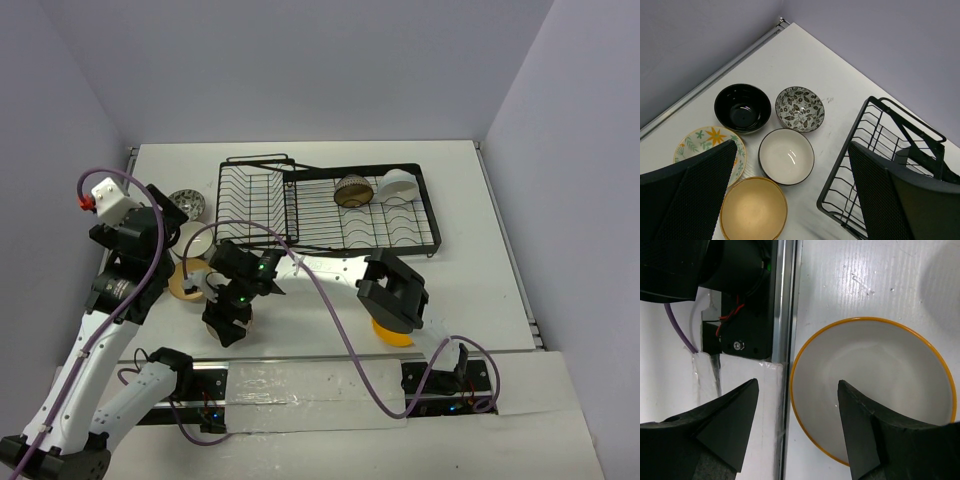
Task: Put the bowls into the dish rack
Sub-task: Pick up the bowl from the corner of the board.
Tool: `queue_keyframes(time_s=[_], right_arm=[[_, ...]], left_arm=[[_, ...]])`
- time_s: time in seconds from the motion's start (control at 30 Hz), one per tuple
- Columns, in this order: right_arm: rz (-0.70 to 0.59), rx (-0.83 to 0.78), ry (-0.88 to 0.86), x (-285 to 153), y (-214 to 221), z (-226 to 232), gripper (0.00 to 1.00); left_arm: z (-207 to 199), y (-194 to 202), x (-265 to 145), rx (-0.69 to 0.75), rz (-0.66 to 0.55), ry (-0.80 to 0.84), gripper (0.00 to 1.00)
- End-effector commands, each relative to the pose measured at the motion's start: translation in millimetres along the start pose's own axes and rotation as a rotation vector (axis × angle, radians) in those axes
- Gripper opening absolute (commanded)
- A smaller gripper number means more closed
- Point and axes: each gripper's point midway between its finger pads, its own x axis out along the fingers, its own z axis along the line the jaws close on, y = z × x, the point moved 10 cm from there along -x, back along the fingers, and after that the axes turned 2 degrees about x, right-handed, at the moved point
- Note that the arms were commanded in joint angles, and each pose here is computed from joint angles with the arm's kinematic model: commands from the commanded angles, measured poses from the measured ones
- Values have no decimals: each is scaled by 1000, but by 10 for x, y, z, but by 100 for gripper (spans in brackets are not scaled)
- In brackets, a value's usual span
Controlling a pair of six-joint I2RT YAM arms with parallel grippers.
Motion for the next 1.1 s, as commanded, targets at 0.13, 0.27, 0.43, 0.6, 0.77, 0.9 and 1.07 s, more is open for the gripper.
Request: queue_keyframes(time_s=[0.13, 0.27, 0.43, 0.6, 0.77, 0.9, 1.07], right_arm=[[20, -14, 29, 84, 12, -38, 71], [48, -23, 36, 119, 74, -10, 70], [71, -18, 57, 172, 166, 5, 68], [69, 15, 145, 201, 216, -59, 58], [81, 39, 228, 242, 269, -146, 57], [80, 45, 253, 242, 274, -164, 52], [81, 48, 267, 226, 289, -163, 39]], left_arm=[[-26, -84, -31, -21, -18, 43, 99], [-42, -66, -21, -16, -8, 51, 99], [-46, -66, -22, -15, -6, 55, 99], [-58, -56, -16, -10, 1, 63, 99], [-71, -43, -11, -5, 10, 72, 99], [-72, -47, -14, -7, 9, 76, 99], [-73, -50, -17, -7, 9, 80, 99]])
